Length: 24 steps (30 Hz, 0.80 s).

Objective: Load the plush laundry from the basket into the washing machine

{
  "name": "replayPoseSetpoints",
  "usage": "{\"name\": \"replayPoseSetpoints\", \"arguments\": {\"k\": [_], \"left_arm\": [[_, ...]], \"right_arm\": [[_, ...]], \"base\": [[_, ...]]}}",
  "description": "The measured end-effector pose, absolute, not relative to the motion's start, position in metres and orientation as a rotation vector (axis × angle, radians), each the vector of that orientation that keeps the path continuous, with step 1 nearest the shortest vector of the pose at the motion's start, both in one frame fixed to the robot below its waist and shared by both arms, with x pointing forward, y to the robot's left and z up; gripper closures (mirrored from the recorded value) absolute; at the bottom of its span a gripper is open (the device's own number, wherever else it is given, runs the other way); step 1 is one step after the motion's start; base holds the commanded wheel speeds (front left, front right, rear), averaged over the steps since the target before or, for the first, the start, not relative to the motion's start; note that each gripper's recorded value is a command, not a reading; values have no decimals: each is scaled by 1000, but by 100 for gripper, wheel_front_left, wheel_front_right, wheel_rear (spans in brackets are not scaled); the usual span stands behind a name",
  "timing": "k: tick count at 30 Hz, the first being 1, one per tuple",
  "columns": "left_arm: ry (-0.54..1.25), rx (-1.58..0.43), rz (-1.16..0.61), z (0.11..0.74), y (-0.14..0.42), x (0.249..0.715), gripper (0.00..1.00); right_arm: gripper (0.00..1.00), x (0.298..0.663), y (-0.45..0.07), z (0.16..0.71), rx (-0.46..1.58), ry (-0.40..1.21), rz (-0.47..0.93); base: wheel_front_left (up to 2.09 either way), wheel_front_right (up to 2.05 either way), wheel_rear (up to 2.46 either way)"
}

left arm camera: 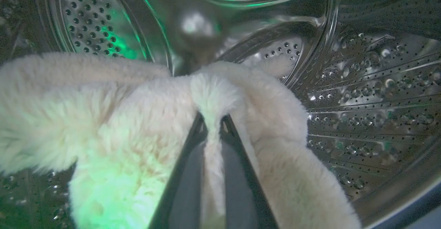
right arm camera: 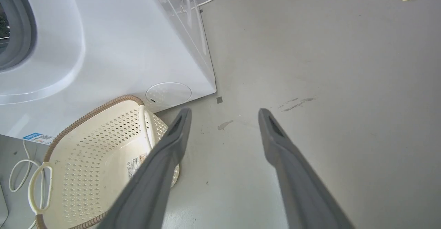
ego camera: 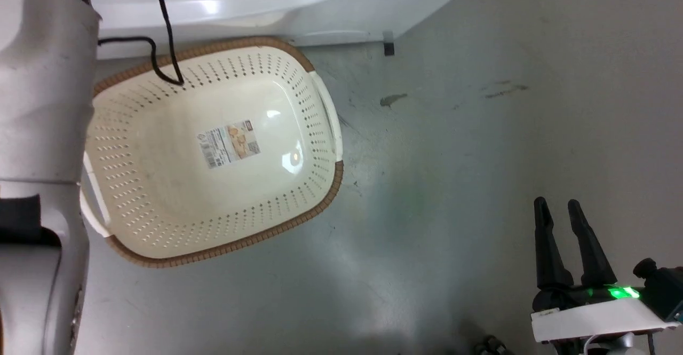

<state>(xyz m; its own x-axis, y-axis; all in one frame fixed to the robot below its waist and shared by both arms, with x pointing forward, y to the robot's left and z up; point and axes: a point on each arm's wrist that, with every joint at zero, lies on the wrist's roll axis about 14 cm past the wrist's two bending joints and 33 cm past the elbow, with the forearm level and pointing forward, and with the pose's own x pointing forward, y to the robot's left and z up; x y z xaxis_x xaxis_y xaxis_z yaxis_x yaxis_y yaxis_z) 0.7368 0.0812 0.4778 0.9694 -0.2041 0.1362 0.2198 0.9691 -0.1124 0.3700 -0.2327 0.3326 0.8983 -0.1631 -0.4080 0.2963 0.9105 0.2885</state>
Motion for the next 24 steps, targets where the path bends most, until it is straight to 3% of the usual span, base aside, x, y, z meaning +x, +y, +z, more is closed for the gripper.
{"name": "replayPoseSetpoints", "arguments": {"k": [24], "left_arm": [[-88, -112, -255, 429, 59, 788, 100]], "right_arm": [[0, 341, -235, 305, 374, 510, -315]], "base": [[0, 0, 0]]}}
